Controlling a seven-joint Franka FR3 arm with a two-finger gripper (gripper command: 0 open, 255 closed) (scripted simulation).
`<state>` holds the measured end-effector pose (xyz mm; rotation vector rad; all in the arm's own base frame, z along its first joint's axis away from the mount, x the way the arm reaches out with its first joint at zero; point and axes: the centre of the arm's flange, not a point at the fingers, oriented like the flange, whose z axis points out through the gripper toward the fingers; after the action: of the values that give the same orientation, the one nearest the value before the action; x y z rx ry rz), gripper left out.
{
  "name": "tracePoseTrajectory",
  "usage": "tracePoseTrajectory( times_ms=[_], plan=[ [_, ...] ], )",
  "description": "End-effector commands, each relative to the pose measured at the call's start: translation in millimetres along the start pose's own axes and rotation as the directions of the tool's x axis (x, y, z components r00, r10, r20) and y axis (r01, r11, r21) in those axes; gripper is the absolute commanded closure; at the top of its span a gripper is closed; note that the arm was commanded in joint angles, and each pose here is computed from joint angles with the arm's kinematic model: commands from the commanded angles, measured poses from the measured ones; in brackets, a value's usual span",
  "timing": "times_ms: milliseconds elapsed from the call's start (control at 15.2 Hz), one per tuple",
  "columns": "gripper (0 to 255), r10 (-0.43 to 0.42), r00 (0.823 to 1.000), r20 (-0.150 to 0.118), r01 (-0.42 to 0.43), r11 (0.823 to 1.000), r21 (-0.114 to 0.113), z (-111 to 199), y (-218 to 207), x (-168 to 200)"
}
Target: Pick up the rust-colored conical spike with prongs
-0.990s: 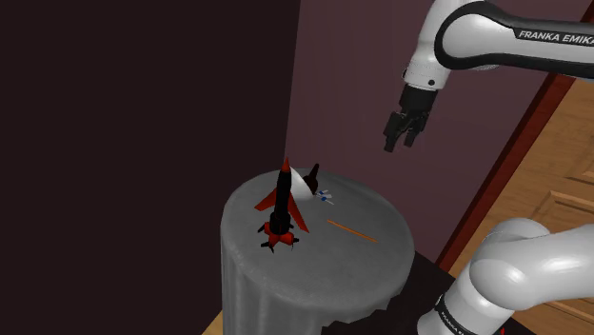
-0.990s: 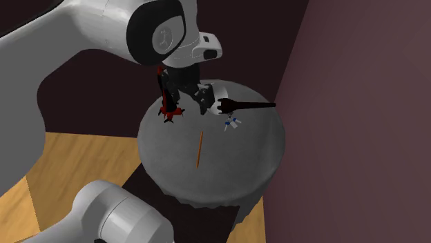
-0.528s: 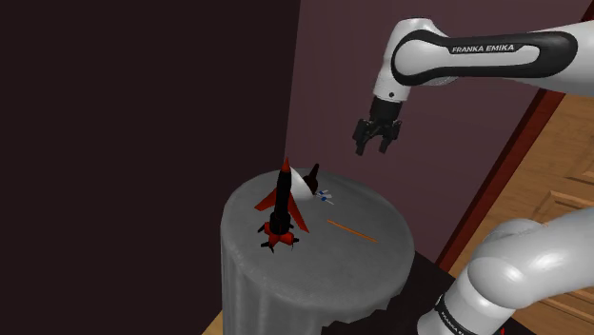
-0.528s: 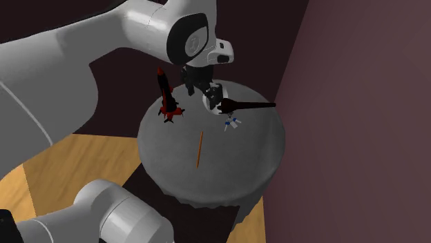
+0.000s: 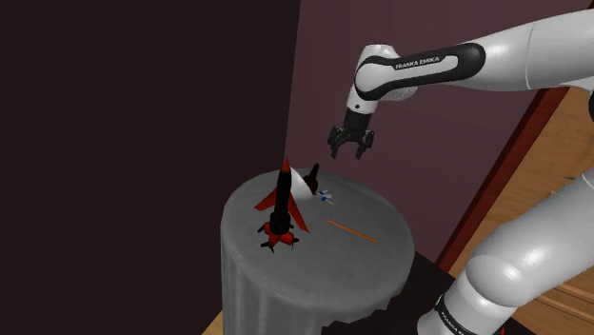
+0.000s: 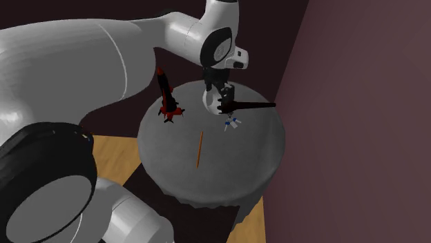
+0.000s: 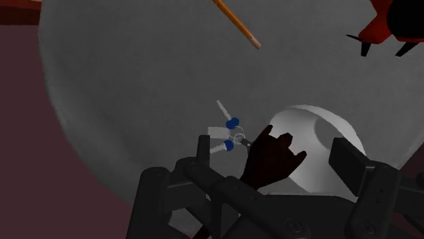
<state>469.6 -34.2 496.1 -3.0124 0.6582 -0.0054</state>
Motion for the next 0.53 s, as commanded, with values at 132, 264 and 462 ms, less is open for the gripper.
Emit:
tracePoseTrajectory(
  times_ms=[132,264,462],
  plan=[
    [0,0.103,0.995,0.006,-0.103,0.995,0.016,31,-7,42],
    [0,0.153,0.988,0.011,-0.154,0.988,0.024,46,-8,64],
    [0,0.228,0.974,0.018,-0.228,0.973,0.035,68,-8,97]
  ],
)
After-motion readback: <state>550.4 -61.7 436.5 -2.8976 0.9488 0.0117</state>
